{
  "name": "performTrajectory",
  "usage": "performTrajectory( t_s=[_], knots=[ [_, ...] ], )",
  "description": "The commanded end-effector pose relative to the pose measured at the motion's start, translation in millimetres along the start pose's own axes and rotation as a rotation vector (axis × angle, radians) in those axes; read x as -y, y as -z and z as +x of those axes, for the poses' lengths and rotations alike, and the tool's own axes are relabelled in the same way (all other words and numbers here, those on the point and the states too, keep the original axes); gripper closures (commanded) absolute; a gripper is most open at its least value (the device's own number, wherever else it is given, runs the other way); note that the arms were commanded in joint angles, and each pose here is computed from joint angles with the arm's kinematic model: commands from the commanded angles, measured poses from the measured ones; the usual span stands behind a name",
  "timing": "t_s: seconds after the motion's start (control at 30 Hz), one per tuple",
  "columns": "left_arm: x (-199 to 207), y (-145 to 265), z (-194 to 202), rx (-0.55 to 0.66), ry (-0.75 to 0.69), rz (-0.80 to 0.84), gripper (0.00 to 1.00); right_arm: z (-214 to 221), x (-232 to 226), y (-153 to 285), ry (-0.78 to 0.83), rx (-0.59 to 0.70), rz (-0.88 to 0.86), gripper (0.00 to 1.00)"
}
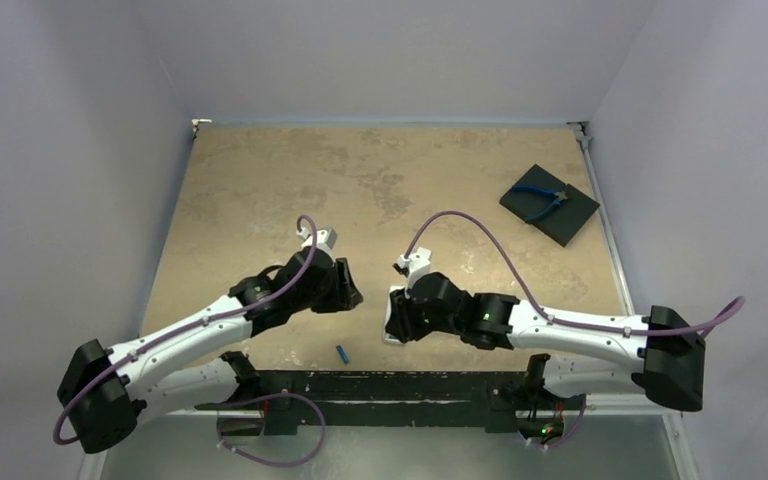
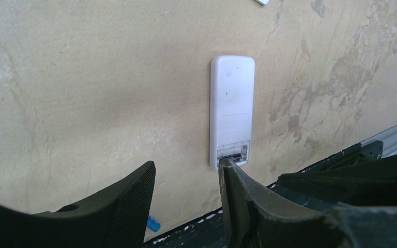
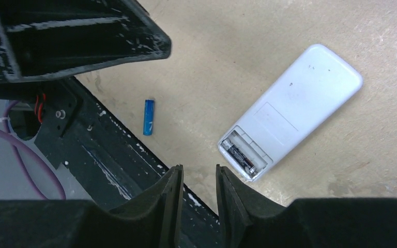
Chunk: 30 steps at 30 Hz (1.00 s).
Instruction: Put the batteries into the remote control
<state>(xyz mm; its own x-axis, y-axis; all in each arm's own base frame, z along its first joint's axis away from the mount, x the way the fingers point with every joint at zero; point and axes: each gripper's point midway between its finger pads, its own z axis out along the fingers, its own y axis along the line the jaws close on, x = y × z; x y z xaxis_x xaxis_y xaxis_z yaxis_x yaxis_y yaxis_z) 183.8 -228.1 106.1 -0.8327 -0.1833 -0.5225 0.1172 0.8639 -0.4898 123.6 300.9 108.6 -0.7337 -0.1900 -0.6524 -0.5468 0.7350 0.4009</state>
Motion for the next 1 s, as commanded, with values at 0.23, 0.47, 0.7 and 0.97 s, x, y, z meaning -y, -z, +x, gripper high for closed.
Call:
performTrajectory(
  t_s=[0.23, 0.47, 0.7, 0.97],
  knots=[
    [-46.9, 23.5, 33.3, -0.074, 0.094, -0.165, 0.54, -10.3, -5.5, -9.9, 0.046, 0.01, 0.049, 0.62],
    [-62.8, 25.3, 60.1, -0.159, 0.197, -0.232, 0.54, -2.8, 5.9, -12.9, 0.042, 0.002, 0.092, 0.61],
    [-55.4, 18.4, 83.2, -0.244, 0.306, -0.183, 0.52, 3.5, 13.0, -12.2, 0.035, 0.003, 0.106, 0.61],
    [-57.7, 11.2, 94.9, -0.329, 0.315, -0.256, 0.52, 10.1, 19.1, -10.4, 0.017, 0.011, 0.106, 0.61]
  ],
)
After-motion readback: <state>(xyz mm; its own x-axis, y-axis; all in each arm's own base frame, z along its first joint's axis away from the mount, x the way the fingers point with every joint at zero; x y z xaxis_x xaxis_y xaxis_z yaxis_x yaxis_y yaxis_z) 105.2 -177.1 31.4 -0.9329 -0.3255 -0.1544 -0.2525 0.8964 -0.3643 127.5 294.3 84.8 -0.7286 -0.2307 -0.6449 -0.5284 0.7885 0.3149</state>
